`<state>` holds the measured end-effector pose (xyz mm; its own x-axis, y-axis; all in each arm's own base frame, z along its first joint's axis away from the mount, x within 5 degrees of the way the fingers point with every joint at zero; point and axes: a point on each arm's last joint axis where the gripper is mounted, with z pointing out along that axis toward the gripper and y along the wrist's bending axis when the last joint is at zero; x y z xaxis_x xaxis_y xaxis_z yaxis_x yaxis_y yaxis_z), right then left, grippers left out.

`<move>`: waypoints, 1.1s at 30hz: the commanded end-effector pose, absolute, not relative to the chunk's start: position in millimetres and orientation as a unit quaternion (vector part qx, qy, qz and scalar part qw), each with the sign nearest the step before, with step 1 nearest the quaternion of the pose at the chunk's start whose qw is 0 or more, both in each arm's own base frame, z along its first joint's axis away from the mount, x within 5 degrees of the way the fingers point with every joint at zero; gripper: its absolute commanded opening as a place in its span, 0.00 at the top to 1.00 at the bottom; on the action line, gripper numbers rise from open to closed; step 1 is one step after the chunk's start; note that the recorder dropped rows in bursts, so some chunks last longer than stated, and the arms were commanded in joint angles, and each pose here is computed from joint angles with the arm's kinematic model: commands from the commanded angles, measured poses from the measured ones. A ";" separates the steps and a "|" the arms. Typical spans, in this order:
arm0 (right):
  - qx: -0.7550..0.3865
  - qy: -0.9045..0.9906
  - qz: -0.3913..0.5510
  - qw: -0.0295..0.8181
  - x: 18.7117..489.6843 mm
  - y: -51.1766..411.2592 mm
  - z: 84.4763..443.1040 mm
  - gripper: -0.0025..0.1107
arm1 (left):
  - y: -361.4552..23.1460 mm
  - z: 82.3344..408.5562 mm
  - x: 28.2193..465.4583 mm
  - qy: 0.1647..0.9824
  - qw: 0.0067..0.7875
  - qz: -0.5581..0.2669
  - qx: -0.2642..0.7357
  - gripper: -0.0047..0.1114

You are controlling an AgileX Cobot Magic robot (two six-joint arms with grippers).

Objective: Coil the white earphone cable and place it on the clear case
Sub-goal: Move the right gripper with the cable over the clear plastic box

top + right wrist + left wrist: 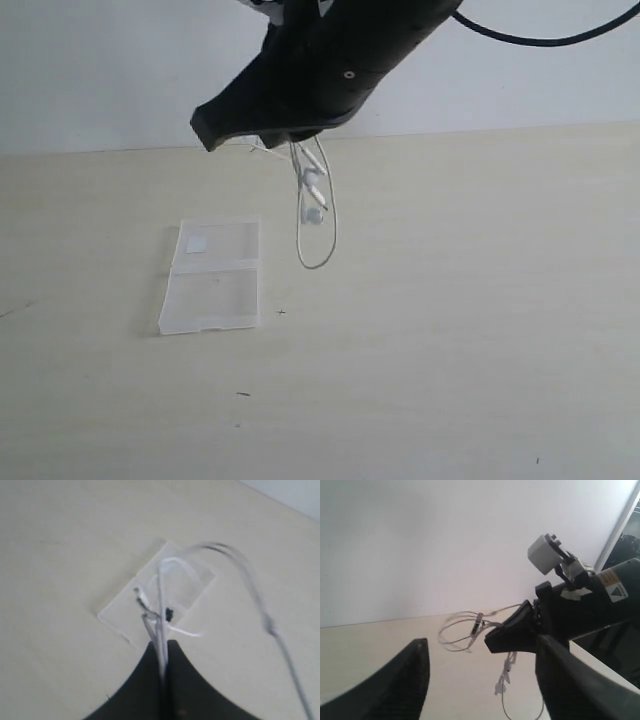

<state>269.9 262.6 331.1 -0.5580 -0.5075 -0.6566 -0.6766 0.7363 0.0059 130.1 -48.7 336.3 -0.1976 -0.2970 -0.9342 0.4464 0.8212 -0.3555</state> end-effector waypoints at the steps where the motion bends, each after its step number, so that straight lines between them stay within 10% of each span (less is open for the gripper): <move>1: -0.372 0.877 0.136 0.271 261.5 259.9 327.8 0.98 | -42.6 336.6 132.6 0.718 0.644 -0.260 0.037 0.44; 11: -0.396 0.865 0.185 0.245 261.4 280.2 348.9 0.98 | -39.9 333.3 133.6 0.729 0.649 -0.209 0.067 0.96; 22: -0.338 0.916 0.059 0.209 300.1 288.3 329.2 0.98 | -36.0 296.4 134.0 0.766 0.612 -0.191 0.046 0.96; 33: -0.292 0.925 0.155 0.190 341.7 345.9 302.7 0.98 | -41.6 255.7 125.3 0.804 0.546 -0.233 0.036 0.96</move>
